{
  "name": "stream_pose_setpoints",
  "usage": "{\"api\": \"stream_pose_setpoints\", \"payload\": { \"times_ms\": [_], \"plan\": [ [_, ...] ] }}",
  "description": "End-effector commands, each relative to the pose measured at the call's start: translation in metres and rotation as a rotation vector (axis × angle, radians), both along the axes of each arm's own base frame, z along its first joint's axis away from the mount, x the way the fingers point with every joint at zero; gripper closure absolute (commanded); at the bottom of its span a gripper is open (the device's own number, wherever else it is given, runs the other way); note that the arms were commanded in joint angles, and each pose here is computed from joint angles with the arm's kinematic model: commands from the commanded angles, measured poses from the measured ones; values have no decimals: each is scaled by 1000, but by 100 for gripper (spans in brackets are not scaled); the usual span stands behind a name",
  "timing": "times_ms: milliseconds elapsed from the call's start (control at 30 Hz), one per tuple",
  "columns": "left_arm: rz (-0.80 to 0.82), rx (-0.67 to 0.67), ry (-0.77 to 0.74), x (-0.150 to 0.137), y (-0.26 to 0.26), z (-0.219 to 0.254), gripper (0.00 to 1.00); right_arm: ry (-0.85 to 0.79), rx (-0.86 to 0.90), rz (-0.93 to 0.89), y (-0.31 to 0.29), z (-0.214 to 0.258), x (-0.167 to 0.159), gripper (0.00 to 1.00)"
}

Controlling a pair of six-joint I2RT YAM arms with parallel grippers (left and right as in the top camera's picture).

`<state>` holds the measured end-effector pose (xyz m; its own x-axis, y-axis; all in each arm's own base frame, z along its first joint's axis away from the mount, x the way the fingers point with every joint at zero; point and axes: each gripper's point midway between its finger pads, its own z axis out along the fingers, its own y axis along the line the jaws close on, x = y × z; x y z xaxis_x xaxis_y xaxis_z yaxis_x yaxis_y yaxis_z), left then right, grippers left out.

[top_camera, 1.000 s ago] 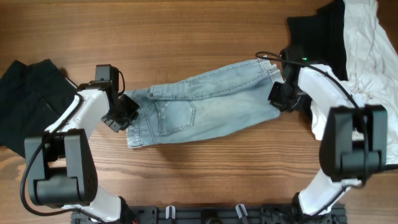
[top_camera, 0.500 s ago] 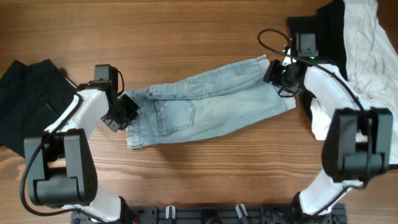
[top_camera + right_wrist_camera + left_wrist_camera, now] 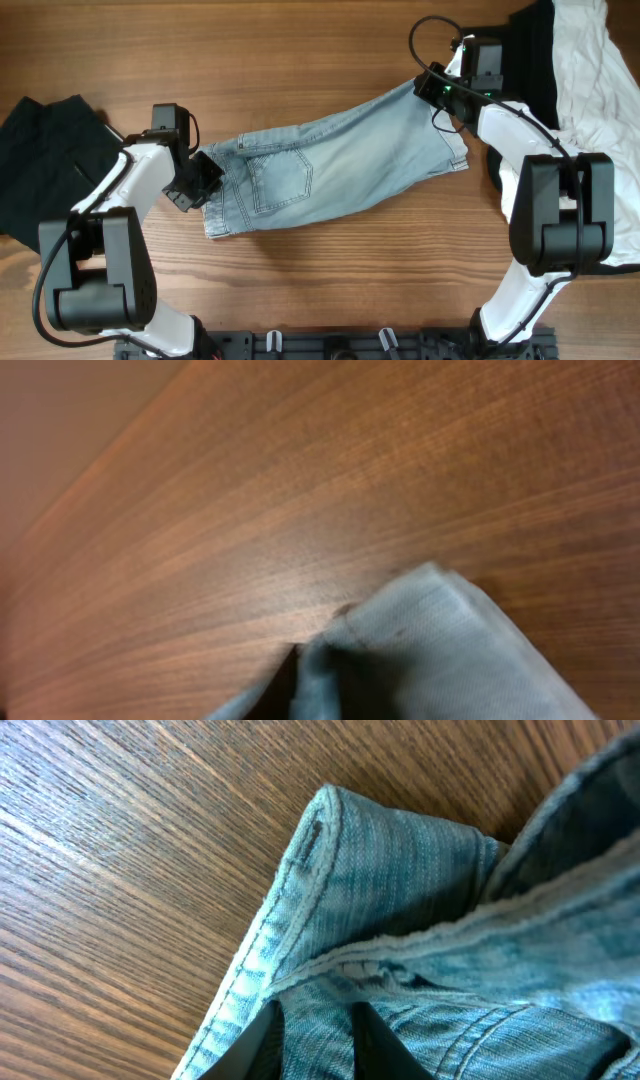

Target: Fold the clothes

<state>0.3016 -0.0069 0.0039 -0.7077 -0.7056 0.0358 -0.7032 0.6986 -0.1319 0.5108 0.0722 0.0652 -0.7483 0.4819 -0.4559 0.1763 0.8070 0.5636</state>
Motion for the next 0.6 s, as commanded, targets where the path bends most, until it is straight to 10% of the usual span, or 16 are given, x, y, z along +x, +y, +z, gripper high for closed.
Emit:
{"api": "stream_pose_setpoints", "payload": {
  "times_ms": [0,267,567],
  "plan": [
    [3,67,58,-14,16,-14,73,62,-54,-29,-12,-10,-6,57],
    [3,46,-206,26,15,61,83,373,-207,6,-44,-49,-78,69],
    [-746,31,-633,77,-132,104,76,538,-242,98,-44,-61,-122,64]
  ]
}}
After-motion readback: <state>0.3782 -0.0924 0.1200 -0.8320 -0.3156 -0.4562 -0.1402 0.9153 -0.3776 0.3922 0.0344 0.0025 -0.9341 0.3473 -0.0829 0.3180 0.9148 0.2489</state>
